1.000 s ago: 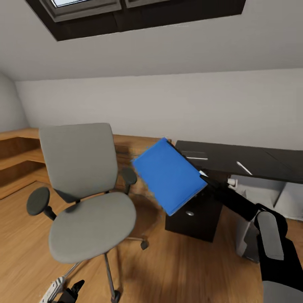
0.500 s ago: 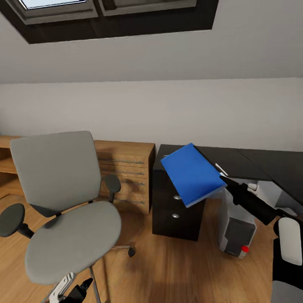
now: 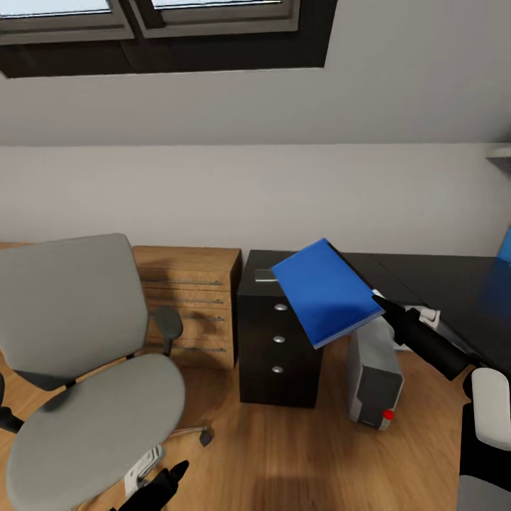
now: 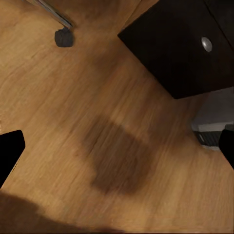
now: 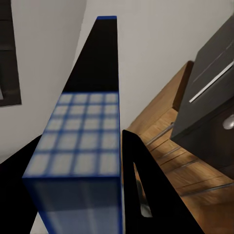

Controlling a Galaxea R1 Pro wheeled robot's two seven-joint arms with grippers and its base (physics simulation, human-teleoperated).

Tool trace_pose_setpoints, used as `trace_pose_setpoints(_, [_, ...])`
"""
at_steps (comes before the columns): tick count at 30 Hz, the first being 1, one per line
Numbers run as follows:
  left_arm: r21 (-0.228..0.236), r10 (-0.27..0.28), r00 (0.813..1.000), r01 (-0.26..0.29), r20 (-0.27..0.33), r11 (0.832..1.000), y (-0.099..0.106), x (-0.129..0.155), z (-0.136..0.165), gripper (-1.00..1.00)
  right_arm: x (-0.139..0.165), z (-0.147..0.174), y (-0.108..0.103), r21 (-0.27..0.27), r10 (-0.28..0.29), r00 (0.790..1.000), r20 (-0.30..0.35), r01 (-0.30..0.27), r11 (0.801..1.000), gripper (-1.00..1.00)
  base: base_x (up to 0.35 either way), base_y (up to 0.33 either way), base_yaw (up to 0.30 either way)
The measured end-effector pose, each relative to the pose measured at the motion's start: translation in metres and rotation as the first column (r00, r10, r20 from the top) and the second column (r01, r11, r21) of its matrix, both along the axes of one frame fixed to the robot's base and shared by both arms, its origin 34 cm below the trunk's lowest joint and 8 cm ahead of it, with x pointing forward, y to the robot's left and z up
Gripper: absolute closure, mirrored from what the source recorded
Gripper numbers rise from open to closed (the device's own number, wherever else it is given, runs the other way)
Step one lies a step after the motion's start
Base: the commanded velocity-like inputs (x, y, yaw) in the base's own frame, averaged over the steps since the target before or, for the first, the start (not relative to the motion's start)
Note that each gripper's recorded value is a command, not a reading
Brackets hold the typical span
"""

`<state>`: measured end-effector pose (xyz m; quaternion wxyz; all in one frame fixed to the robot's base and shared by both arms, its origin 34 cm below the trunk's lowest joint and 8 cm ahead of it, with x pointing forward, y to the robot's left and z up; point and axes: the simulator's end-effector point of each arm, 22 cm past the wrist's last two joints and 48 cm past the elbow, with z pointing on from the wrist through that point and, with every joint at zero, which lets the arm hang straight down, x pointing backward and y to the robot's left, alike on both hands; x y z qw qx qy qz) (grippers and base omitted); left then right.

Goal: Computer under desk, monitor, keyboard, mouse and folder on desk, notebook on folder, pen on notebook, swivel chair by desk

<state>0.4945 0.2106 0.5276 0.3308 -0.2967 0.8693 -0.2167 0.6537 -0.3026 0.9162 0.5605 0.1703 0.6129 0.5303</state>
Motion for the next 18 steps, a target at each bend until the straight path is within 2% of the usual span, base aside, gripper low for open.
trace_pose_setpoints(4, [0.025,-0.034,0.999,0.034,-0.004,0.999,-0.009,0.003,0.006,-1.0,0.002,0.009,0.0,-0.001,0.0,1.0,0.0,0.0,1.0,1.0,0.0,0.0,-0.014])
trace_pose_setpoints(15, [0.031,-0.078,0.997,0.078,0.001,0.996,-0.027,0.009,0.03,-1.0,0.004,0.035,-0.002,-0.006,-0.006,1.0,0.01,0.006,1.0,1.0,0.0,0.0,-0.001])
trace_pose_setpoints(17, [0.029,-0.08,0.997,0.08,0.003,0.996,-0.029,0.011,0.035,-1.0,0.005,0.04,-0.008,-0.008,-0.019,1.0,0.01,0.019,1.0,1.0,0.0,0.0,0.0])
trace_pose_setpoints(18, [0.025,-0.083,0.997,0.083,-0.003,0.996,-0.032,0.014,0.034,-1.0,0.017,0.036,-0.029,-0.025,-0.097,0.994,-0.044,0.096,0.995,1.0,0.0,0.0,0.0])
